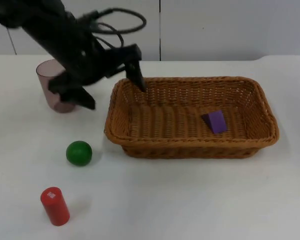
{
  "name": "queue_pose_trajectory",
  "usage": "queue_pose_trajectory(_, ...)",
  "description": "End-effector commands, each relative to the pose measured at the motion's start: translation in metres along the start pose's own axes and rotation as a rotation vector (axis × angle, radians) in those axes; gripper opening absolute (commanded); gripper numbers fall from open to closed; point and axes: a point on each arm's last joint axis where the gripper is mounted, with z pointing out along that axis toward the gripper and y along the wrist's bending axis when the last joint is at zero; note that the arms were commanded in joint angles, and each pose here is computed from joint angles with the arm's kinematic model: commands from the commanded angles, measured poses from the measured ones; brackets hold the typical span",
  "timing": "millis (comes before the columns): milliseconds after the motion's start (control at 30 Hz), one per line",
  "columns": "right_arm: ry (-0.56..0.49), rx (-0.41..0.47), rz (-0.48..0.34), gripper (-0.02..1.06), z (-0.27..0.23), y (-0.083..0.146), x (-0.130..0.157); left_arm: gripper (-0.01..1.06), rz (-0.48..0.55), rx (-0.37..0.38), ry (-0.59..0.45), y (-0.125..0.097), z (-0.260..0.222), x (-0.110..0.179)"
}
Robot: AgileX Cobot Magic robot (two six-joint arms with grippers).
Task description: Pick up the basket with the left hand and place the triangular block into the basket with the right hand.
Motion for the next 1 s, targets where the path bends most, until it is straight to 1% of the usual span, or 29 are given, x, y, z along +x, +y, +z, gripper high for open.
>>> queue_pose_trajectory(0,-0.009,0.005,-0.006,1.05,-0.004,-0.001,-0.001,1.05,0.053,-0.076,-0.031,-0.002,-0.025,-0.004)
queue_pose_trajectory(67,-0.007,0.005,-0.006,1.05,-0.004,-0.001,-0.001,1.05,0.136,-0.139,-0.069,-0.004,-0.050,-0.007)
queue_pose_trajectory(100,-0.007,0.005,-0.006,1.05,-0.004,-0.001,-0.001,1.05,0.136,-0.139,-0.069,-0.004,-0.050,-0.007)
queue_pose_trajectory(167,-0.001,0.005,-0.006,1.05,-0.004,-0.001,-0.001,1.05,0.195,-0.161,-0.125,-0.008,-0.074,-0.006)
queue_pose_trajectory(267,0.014,0.002,-0.005,1.05,-0.004,-0.001,0.001,1.05,0.271,-0.174,-0.261,-0.012,-0.116,0.004)
queue_pose_trajectory(300,0.021,0.002,-0.001,1.05,-0.003,-0.001,0.002,1.05,0.282,-0.169,-0.300,-0.013,-0.132,0.011)
queue_pose_trajectory(333,0.021,0.002,-0.001,1.05,-0.003,-0.001,0.002,1.05,0.282,-0.169,-0.300,-0.013,-0.132,0.011)
queue_pose_trajectory(400,0.037,0.001,-0.001,1.05,-0.003,-0.001,0.004,1.05,0.311,-0.161,-0.376,-0.016,-0.163,0.025)
queue_pose_trajectory(433,0.041,0.001,-0.001,1.05,-0.003,-0.001,0.004,1.05,0.340,-0.173,-0.409,-0.016,-0.176,0.031)
queue_pose_trajectory(467,0.041,0.001,-0.001,1.05,-0.003,-0.001,0.004,1.05,0.340,-0.173,-0.409,-0.016,-0.176,0.031)
queue_pose_trajectory(533,0.044,0.001,0.003,1.05,-0.003,-0.001,0.005,1.05,0.408,-0.204,-0.502,-0.018,-0.211,0.041)
queue_pose_trajectory(567,0.041,0.001,0.003,1.05,-0.003,-0.001,0.004,1.05,0.453,-0.232,-0.560,-0.019,-0.233,0.046)
queue_pose_trajectory(600,0.039,0.002,0.006,1.05,-0.003,-0.001,0.004,1.05,0.463,-0.243,-0.620,-0.021,-0.251,0.050)
queue_pose_trajectory(633,0.039,0.002,0.006,1.05,-0.003,-0.001,0.004,1.05,0.463,-0.243,-0.620,-0.021,-0.251,0.050)
queue_pose_trajectory(700,0.032,0.015,0.025,1.05,-0.002,-0.002,0.003,1.05,0.493,-0.249,-0.766,-0.025,-0.284,0.057)
queue_pose_trajectory(733,0.022,0.024,0.040,1.05,-0.002,-0.003,0.003,1.05,0.537,-0.259,-0.844,-0.028,-0.299,0.060)
queue_pose_trajectory(767,0.014,0.032,0.044,1.05,-0.002,-0.003,0.002,1.05,0.566,-0.242,-0.939,-0.032,-0.317,0.065)
queue_pose_trajectory(800,0.014,0.032,0.044,1.05,-0.002,-0.003,0.002,1.05,0.566,-0.242,-0.939,-0.032,-0.317,0.065)
queue_pose_trajectory(833,0.002,0.046,0.042,1.05,-0.002,-0.005,0.001,1.05,0.552,-0.202,-1.013,-0.036,-0.333,0.072)
queue_pose_trajectory(867,-0.013,0.061,0.028,1.05,-0.002,-0.006,-0.001,1.05,0.489,-0.135,-1.067,-0.038,-0.345,0.078)
queue_pose_trajectory(900,-0.027,0.078,0.005,1.05,-0.003,-0.008,-0.002,1.05,0.449,-0.098,-1.104,-0.040,-0.358,0.085)
queue_pose_trajectory(933,-0.038,0.091,-0.008,1.05,-0.003,-0.009,-0.004,1.05,0.442,-0.105,-1.113,-0.040,-0.369,0.089)
queue_pose_trajectory(967,-0.038,0.091,-0.008,1.05,-0.003,-0.009,-0.004,1.05,0.442,-0.105,-1.113,-0.040,-0.369,0.089)
